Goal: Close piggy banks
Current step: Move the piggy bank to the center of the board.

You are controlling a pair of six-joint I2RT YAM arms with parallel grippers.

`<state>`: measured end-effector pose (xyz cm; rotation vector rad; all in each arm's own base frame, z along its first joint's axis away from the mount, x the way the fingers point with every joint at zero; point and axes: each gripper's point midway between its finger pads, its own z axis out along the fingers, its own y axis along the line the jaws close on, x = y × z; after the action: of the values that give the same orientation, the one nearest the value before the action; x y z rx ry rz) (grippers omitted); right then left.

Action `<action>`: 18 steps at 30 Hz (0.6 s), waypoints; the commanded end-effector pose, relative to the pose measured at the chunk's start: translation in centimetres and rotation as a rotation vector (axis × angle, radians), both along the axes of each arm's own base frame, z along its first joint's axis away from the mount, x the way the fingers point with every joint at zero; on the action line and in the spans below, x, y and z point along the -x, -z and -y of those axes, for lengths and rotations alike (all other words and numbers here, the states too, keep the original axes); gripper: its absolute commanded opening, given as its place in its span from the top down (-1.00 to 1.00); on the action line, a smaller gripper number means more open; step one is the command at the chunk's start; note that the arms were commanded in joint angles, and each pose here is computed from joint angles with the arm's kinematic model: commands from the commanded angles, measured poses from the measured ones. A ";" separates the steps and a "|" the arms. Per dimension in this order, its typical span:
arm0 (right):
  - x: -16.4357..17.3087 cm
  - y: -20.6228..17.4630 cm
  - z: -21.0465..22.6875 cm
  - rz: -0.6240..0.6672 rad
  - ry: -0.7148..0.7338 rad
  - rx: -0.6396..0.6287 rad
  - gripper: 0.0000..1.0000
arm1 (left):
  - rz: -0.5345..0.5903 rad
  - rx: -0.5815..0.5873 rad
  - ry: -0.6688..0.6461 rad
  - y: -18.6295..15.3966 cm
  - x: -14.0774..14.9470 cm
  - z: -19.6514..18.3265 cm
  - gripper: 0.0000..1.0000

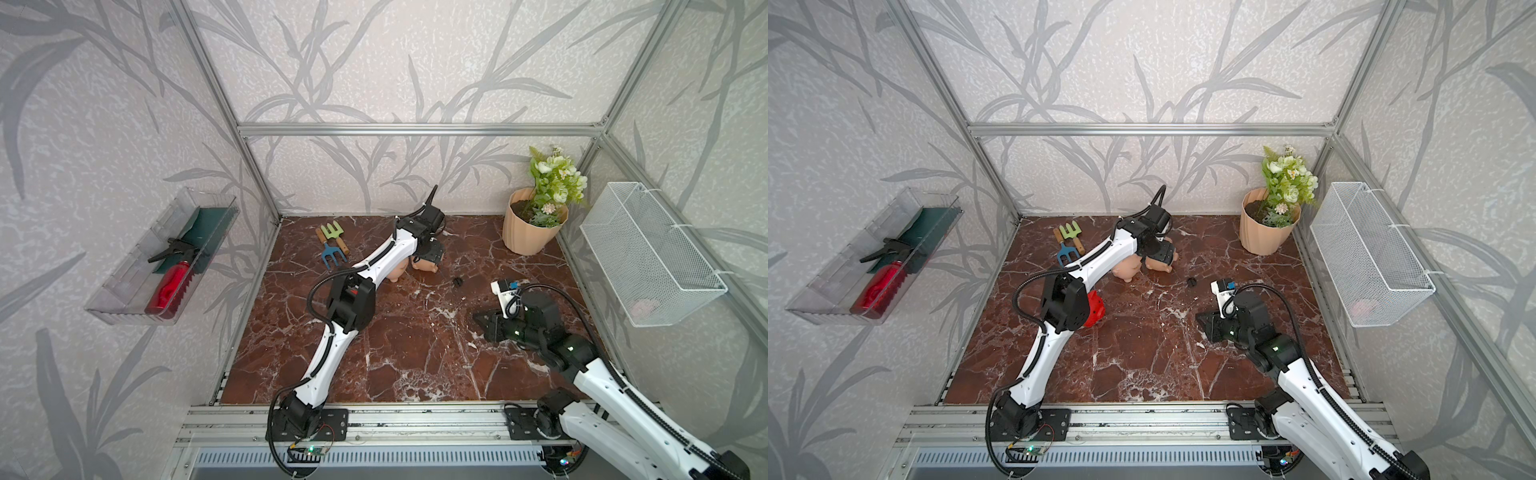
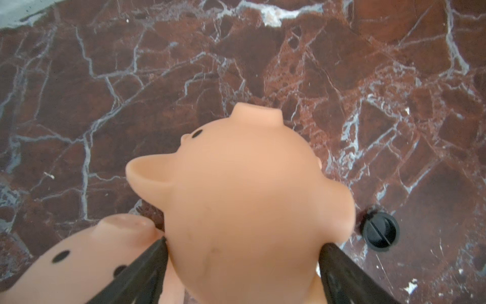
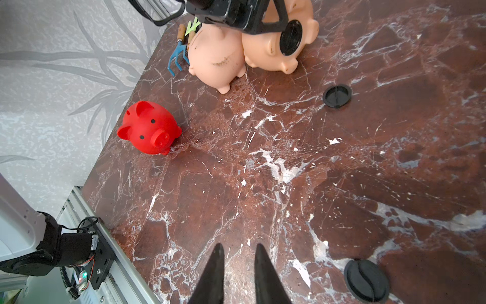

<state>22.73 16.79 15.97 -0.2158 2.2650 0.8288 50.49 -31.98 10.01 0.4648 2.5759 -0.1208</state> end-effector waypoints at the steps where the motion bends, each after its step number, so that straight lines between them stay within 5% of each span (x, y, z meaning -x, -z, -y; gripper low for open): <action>1: -0.2 -0.3 0.1 -0.009 0.011 -0.003 0.56 | -0.033 -0.044 -0.026 2.1 -0.6 -0.9 -0.75; 11: -0.6 1.1 1.5 -0.045 0.079 0.065 0.55 | 0.012 0.014 -0.006 -0.7 -1.5 -0.3 -0.99; 18: -0.2 2.4 2.5 -0.090 0.127 0.109 0.48 | 0.066 0.082 0.016 -6.0 -1.0 0.0 -0.99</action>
<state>22.98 15.04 13.82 -0.1226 2.3562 0.7101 51.89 -31.99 9.90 0.4484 2.5738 -0.1571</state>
